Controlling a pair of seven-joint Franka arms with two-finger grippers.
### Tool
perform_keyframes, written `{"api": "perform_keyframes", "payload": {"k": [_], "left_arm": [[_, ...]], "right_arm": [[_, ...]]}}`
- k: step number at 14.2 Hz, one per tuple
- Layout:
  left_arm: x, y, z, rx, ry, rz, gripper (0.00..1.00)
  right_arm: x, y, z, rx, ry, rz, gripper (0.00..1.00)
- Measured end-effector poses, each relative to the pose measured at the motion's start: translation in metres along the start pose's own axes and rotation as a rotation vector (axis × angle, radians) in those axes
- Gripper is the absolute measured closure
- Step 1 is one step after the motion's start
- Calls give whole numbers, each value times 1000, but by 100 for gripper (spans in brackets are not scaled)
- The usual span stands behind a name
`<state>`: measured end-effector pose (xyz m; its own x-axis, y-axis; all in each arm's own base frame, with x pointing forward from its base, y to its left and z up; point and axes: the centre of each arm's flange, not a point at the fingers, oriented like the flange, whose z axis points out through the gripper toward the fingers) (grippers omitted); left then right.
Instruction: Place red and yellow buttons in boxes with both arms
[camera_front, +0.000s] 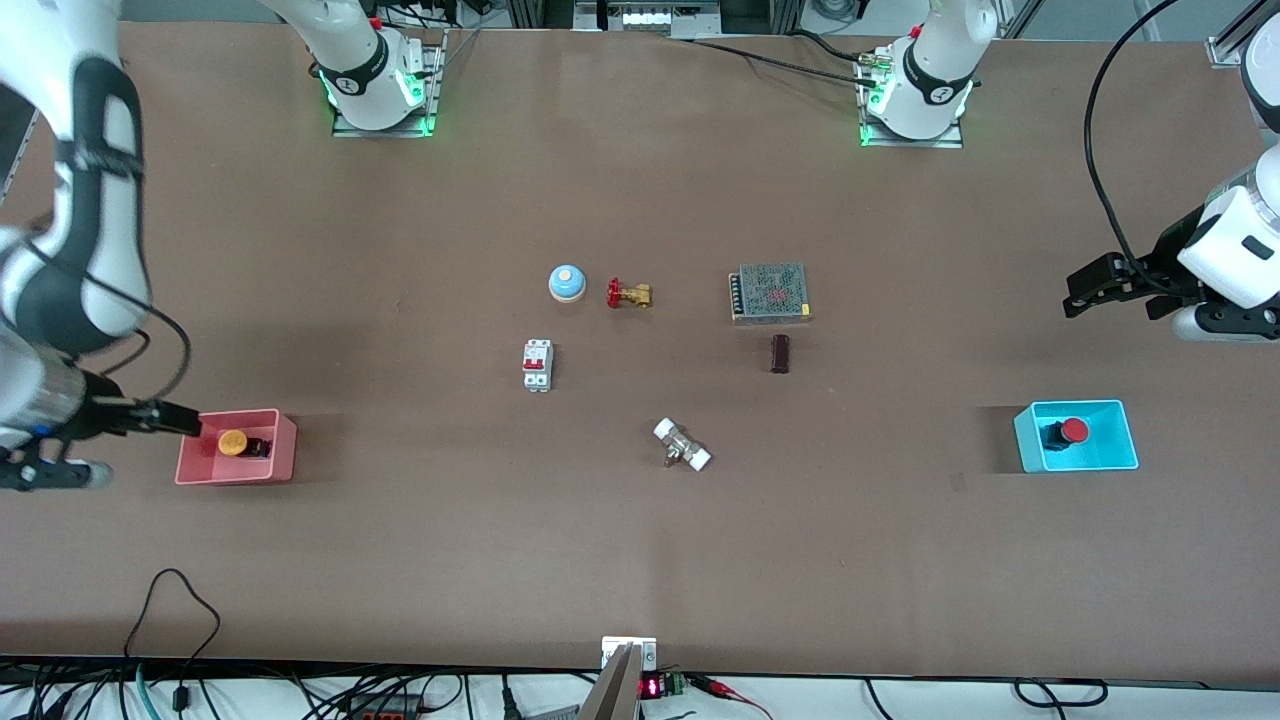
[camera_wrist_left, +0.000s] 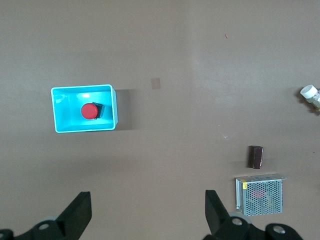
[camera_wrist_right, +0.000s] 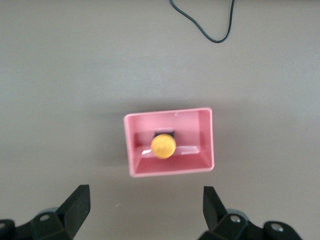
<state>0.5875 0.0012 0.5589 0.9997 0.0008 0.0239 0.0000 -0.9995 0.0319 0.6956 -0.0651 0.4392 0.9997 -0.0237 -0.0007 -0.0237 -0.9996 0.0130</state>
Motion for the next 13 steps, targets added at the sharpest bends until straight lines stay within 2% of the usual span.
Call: {"api": "perform_keyframes", "payload": {"k": [5, 8, 10, 13], "left_arm": [[-4, -4, -7, 9, 4, -10, 0], [-8, -8, -17, 9, 17, -14, 0], [-13, -8, -28, 8, 34, -13, 0], [-23, -8, -46, 6, 57, -11, 0]], "right_arm": [[-51, -36, -98, 70, -57, 33, 0], [-77, -27, -139, 58, -62, 34, 0], [-85, -21, -150, 58, -56, 39, 0], [-89, -5, -147, 56, -79, 58, 0]]}}
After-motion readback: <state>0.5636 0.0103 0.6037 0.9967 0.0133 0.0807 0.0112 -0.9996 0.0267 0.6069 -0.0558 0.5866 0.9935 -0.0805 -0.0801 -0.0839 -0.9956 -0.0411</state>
